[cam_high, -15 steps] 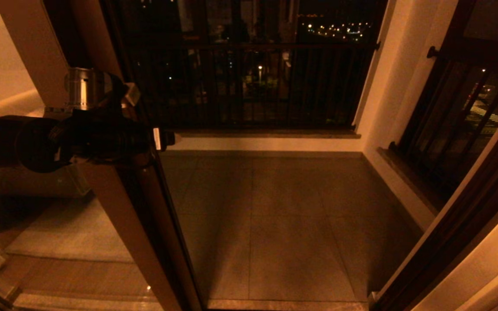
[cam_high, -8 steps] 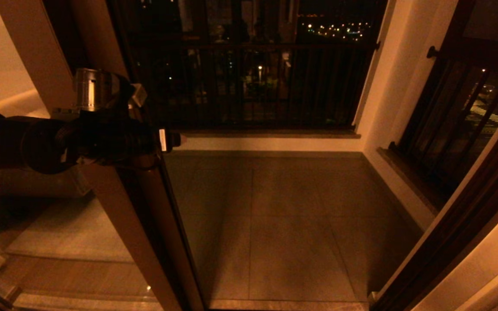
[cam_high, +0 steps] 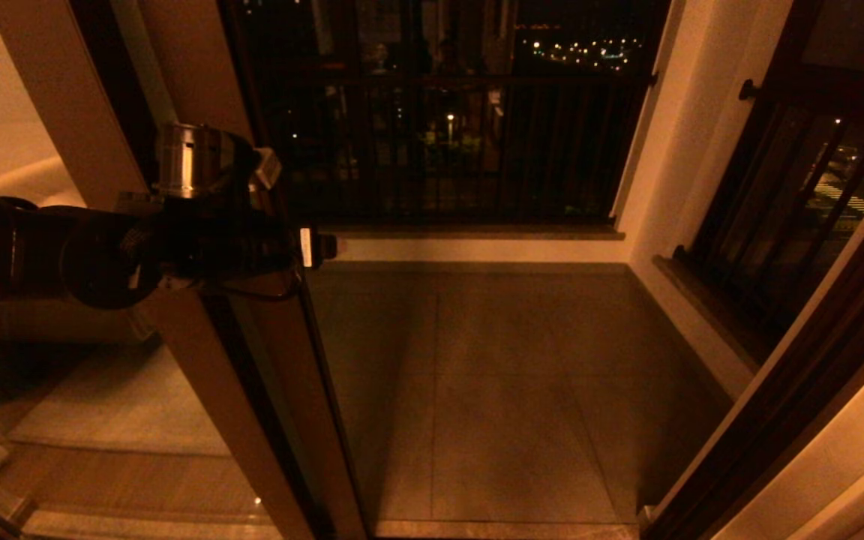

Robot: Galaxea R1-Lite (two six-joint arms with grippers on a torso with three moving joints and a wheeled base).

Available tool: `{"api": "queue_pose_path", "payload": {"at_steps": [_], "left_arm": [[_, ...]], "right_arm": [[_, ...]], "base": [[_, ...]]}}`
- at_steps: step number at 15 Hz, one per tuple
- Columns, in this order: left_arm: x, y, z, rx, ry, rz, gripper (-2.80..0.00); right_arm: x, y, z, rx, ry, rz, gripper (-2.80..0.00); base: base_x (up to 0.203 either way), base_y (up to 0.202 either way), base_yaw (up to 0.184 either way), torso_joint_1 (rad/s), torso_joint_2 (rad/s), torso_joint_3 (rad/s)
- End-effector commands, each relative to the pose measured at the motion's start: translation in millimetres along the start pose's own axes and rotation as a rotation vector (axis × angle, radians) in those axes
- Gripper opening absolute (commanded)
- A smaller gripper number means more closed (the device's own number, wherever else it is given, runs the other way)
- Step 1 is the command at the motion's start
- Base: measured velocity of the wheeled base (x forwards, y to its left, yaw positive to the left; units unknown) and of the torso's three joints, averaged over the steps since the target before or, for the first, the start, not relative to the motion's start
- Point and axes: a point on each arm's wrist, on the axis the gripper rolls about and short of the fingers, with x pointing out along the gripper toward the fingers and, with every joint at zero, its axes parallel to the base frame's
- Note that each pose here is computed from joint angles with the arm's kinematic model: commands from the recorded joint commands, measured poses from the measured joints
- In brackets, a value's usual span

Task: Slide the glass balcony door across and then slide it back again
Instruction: Close the slid door

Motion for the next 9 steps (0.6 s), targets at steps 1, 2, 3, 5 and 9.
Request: {"api": "queue_pose_path", "payload": {"at_steps": [1, 2, 3, 5, 9], "left_arm": [[3.1, -4.7, -2.0, 0.005, 0.002, 0.015, 0.0], [2.9, -7.7, -2.5, 0.009, 0.002, 0.014, 0.0], [2.2, -12.4, -2.7, 0.013, 0.001, 0.004, 0.0], [0.7, -18.8, -2.8, 0.018, 0.0, -0.012, 0.0], [-1.7, -24.3, -0.9, 0.021, -0.022, -0.015, 0.0]], "right_arm": [[0.1, 0.0, 0.0, 0.0, 0.002, 0.0, -2.8], [0.1, 0.0, 0.0, 0.0, 0.002, 0.0, -2.8], [0.1, 0.0, 0.0, 0.0, 0.002, 0.001, -2.8], [0.1, 0.0, 0.0, 0.0, 0.002, 0.001, -2.8], [0.1, 0.0, 0.0, 0.0, 0.002, 0.0, -2.8]], "base": [[0.0, 0.0, 0.0, 0.0, 0.0, 0.0], [0.0, 0.0, 0.0, 0.0, 0.0, 0.0], [0.0, 0.0, 0.0, 0.0, 0.0, 0.0], [0.0, 0.0, 0.0, 0.0, 0.0, 0.0], [0.0, 0.0, 0.0, 0.0, 0.0, 0.0]]}}
